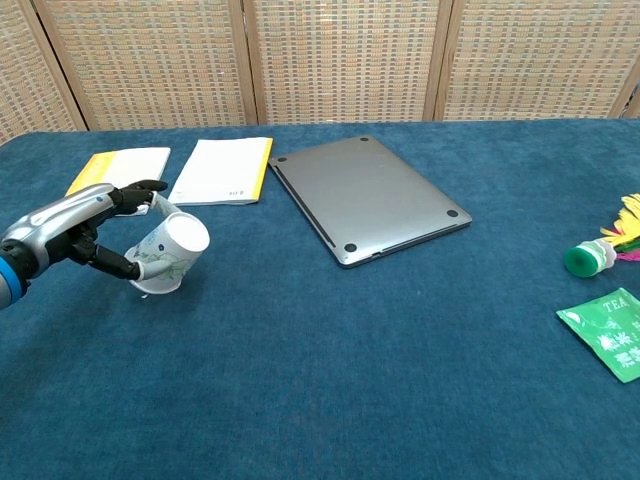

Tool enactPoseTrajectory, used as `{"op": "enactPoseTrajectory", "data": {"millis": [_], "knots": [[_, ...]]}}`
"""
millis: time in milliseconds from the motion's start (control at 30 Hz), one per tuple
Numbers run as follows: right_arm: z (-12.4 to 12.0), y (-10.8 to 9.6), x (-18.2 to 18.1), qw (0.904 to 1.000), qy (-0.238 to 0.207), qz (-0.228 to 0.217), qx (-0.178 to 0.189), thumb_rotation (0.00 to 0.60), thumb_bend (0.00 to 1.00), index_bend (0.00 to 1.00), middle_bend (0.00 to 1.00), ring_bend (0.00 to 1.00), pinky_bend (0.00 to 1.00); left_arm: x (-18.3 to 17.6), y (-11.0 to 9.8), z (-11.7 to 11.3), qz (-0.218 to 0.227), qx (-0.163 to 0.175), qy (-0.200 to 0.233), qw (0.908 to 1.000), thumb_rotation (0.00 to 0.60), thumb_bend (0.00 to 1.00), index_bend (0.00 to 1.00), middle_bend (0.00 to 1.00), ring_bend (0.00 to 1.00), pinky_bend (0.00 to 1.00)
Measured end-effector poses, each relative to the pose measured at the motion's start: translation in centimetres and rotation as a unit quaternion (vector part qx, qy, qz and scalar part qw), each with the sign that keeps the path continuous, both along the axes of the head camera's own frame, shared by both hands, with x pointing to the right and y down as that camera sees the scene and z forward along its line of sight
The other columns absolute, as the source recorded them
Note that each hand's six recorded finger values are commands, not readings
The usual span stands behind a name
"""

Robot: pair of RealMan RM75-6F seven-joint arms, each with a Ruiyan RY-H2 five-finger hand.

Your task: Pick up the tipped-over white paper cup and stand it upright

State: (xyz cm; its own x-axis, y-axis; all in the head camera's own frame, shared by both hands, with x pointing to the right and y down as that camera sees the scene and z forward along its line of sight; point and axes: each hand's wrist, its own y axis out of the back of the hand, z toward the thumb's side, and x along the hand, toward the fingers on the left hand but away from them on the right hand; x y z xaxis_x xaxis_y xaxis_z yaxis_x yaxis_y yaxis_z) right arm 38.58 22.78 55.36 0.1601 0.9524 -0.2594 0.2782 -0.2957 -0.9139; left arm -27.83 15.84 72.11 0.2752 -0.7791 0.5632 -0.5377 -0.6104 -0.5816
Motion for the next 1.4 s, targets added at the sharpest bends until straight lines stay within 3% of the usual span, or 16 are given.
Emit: {"op": "enactPoseTrajectory", "data": {"millis": [267, 700, 833, 1067, 1133, 1267, 1400], "knots": [[0.0, 0.1, -0.1, 1.0000, 0.001, -0.002, -0.001, 0.600, 0.13, 0.00, 0.00, 0.00, 0.00, -1.9, 0.5, 0.3, 0.013, -0.013, -0.011, 0.9998, 0.600, 0.29, 0.28, 0.00, 0.00, 0.00], [0.0, 0.1, -0.2, 1.0000, 0.003, -0.003, 0.000, 0.600, 0.13, 0.00, 0.00, 0.00, 0.00, -5.2, 1.0, -0.6, 0.037, -0.003, -0.048, 0.9981, 0.600, 0.26, 0.03, 0.00, 0.00, 0.00], [0.0, 0.1, -0.2, 1.0000, 0.004, -0.003, 0.002, 0.600, 0.13, 0.00, 0.00, 0.00, 0.00, -5.4, 0.6, -1.6, 0.034, 0.021, -0.043, 0.9983, 0.600, 0.26, 0.00, 0.00, 0.00, 0.00], [-0.1, 0.0, 0.0, 0.9998, 0.014, -0.003, 0.011, 0.600, 0.13, 0.00, 0.00, 0.00, 0.00, -6.7, 0.0, -5.7, 0.019, 0.112, -0.046, 0.9925, 0.600, 0.26, 0.00, 0.00, 0.00, 0.00], [-0.1, 0.0, 0.0, 0.9996, 0.024, -0.004, 0.014, 0.600, 0.13, 0.00, 0.00, 0.00, 0.00, -7.5, 0.2, -6.7, 0.021, 0.136, -0.067, 0.9882, 0.600, 0.26, 0.00, 0.00, 0.00, 0.00], [0.0, 0.1, -0.2, 0.9992, 0.036, -0.008, 0.018, 0.600, 0.13, 0.00, 0.00, 0.00, 0.00, -9.6, 1.4, -8.7, 0.036, 0.169, -0.154, 0.9730, 0.600, 0.26, 0.00, 0.00, 0.00, 0.00], [-0.3, 0.2, -0.4, 0.9988, 0.041, -0.011, 0.025, 0.600, 0.12, 0.00, 0.00, 0.00, 0.00, -11.5, 3.2, -10.9, 0.045, 0.167, -0.240, 0.9551, 0.600, 0.19, 0.00, 0.00, 0.00, 0.00]]}}
